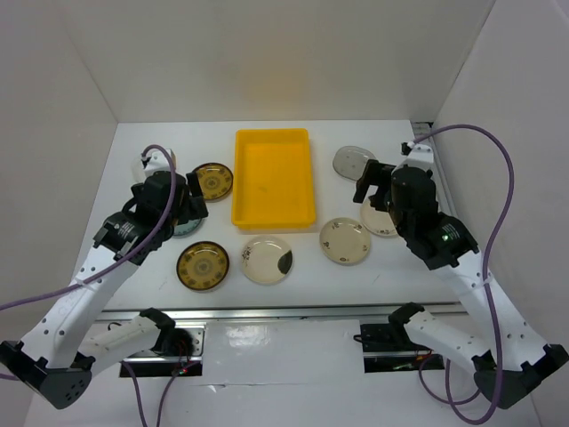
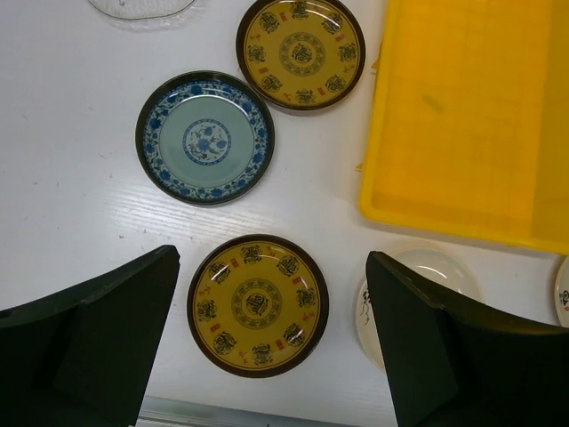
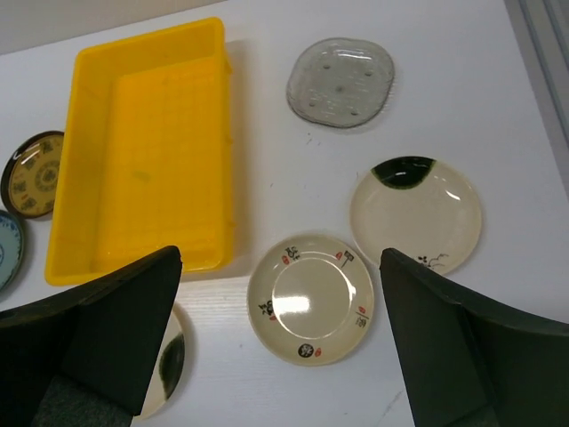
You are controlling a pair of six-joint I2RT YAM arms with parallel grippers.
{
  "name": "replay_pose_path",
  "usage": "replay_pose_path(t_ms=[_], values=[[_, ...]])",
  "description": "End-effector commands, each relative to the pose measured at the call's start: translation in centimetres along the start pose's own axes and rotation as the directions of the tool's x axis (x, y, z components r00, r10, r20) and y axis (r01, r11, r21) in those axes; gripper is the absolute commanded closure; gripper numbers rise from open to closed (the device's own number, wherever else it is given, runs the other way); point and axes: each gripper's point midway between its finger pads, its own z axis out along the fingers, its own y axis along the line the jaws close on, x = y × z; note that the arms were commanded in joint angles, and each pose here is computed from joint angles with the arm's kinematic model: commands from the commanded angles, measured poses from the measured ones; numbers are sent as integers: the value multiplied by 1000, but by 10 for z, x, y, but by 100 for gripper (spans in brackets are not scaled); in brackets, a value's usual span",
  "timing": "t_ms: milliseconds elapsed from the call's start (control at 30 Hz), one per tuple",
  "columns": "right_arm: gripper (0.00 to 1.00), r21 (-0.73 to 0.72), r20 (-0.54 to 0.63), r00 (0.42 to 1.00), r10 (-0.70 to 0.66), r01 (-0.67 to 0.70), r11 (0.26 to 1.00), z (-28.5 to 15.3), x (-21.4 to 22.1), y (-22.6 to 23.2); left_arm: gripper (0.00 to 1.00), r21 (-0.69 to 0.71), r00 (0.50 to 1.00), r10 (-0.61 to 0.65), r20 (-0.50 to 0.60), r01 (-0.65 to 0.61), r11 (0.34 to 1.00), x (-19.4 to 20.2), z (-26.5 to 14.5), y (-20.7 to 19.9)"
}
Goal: Place the plates into the plastic bin on the countertop
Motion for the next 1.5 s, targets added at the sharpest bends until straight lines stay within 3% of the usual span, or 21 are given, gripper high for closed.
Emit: replay_pose_path(t_ms=[0, 100, 133, 300, 500, 833, 1467], values=[[0, 35, 49, 998, 42, -43, 998, -10, -1, -13, 0, 24, 1000, -18, 24, 18, 1000, -8, -1, -6], [0, 42, 53, 990, 133, -135, 990, -4, 25, -20, 0, 54, 1000, -7, 8, 7, 999, -6, 1, -13], [0, 68, 12, 989, 147, -147, 987, 6, 55, -26, 0, 62, 1000, -7, 3, 6, 998, -5, 1, -14], [0, 162, -31, 931, 363, -353, 921, 20, 111, -39, 0, 87, 1000, 18, -19, -16, 996, -1, 5, -21], [0, 231, -78, 868, 490, -463, 856, 28, 174, -53, 0, 141, 999, 30, -45, -24, 990, 4, 5, -32], [4, 288, -100, 849, 519, -475, 832, 42, 222, -65, 0, 150, 998, 30, -48, -23, 988, 6, 4, -32], [31, 319, -113, 844, 525, -469, 823, 59, 264, -75, 0, 150, 998, 30, -48, -23, 988, 6, 4, -32]])
